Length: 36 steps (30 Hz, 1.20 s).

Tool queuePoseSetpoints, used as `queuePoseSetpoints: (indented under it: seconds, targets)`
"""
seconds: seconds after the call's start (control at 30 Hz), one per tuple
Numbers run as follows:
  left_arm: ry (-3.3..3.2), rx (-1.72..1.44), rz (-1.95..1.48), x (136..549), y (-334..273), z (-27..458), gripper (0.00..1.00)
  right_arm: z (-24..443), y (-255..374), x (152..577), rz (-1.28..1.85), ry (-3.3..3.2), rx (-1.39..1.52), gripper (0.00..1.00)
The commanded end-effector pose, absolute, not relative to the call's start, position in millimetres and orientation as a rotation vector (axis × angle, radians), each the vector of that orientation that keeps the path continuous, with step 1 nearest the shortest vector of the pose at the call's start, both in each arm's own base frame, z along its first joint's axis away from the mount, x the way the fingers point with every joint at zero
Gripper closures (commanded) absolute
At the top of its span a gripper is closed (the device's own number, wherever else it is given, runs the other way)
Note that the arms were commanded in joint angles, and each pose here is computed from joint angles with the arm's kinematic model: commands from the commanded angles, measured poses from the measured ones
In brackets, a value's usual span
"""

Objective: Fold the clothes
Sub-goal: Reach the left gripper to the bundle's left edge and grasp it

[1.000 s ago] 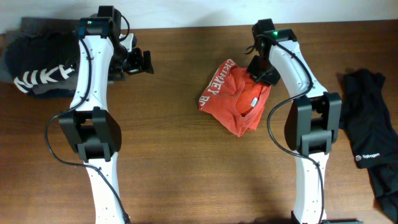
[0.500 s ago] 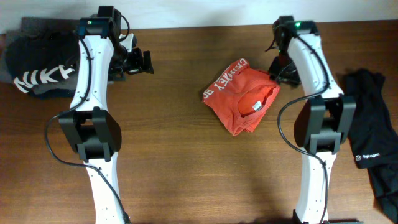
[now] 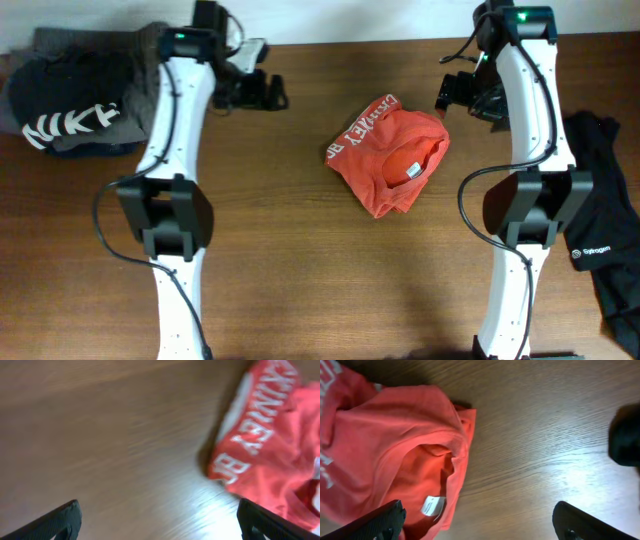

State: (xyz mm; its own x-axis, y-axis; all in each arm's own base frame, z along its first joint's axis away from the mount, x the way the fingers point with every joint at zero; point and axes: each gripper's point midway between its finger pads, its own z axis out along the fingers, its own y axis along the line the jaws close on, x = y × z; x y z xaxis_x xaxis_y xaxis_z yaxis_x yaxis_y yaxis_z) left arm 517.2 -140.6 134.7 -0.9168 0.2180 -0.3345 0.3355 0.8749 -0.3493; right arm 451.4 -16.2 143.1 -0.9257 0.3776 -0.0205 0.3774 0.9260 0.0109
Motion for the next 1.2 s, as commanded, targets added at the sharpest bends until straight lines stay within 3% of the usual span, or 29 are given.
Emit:
queuePoseSetpoints:
  seconds: [0.0,0.47,1.17]
  targets:
    - [2.602,0.715,-0.726,512,-199,145,0.01,152,-21,453,0.165,3.041,0.622,0.01]
    - [2.644,0.941,-0.919,480,-298,52,0.01,151,-30,450,0.162,3.051,0.609,0.01]
    - [2.724,0.942,-1.088,454,-309,26,0.01,150,-30,450,0.161,3.053,0.610,0.01]
